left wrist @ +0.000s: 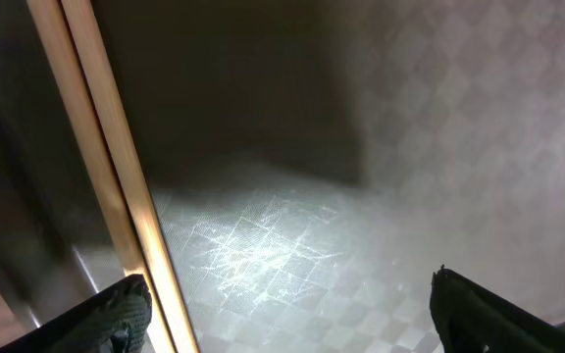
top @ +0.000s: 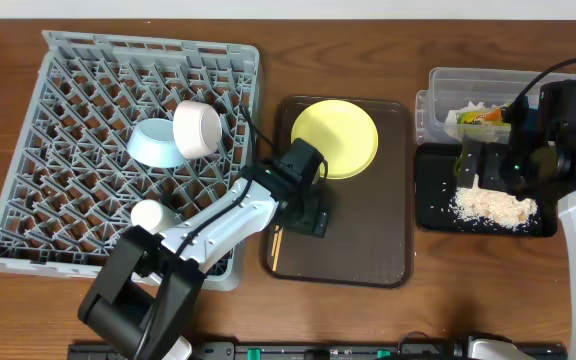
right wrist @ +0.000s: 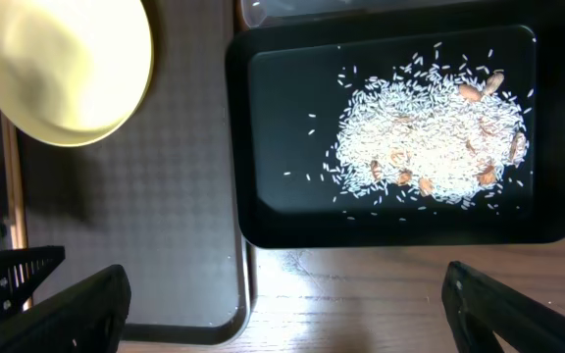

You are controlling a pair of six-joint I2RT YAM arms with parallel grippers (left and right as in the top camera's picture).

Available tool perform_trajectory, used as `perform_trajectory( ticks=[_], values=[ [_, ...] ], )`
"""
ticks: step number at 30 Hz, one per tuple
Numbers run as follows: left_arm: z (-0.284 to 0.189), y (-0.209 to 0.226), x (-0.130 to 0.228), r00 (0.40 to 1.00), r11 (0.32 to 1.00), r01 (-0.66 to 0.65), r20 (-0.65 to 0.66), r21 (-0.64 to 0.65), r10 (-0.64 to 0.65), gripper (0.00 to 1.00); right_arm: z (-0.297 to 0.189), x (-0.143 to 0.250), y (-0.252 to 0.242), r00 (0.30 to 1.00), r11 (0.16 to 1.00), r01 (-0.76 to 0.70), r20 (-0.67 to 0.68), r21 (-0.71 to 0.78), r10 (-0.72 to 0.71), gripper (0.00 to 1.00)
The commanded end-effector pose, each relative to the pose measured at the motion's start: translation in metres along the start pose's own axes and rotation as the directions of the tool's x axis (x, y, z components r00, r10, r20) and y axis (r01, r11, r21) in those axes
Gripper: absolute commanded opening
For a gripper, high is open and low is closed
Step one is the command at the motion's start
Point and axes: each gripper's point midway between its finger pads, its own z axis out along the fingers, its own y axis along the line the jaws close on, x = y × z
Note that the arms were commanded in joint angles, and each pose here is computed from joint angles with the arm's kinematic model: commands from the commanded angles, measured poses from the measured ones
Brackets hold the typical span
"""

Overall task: Sort waste into correct bins and load items into the dishwasher
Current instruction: 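Lower left gripper onto the wooden chopsticks on the brown tray and grasp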

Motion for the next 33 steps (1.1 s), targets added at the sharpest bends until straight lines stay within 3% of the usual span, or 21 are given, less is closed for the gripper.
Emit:
perform_trajectory(
  ticks=[1,31,33],
  values=[
    [0.005,0.000,0.004,1.000,1.000,0.001,-0.016,-0.001,-0.001,0.91,0.000,0.000,-0.002,1.000,1.000,0.008,-0.001,0.004,-0.008,0.99],
    [0.021,0.012,0.019,1.000,1.000,0.007,-0.024,-0.019,-0.008,0.91,0.000,0.001,-0.001,1.000,1.000,0.007,-0.008,-0.002,-0.007,0.99],
    [0.021,0.012,0.019,1.000,1.000,0.007,-0.025,-0.019,-0.008,0.77,0.000,0.002,-0.001,1.000,1.000,0.007,-0.010,-0.003,-0.007,0.99]
  ],
)
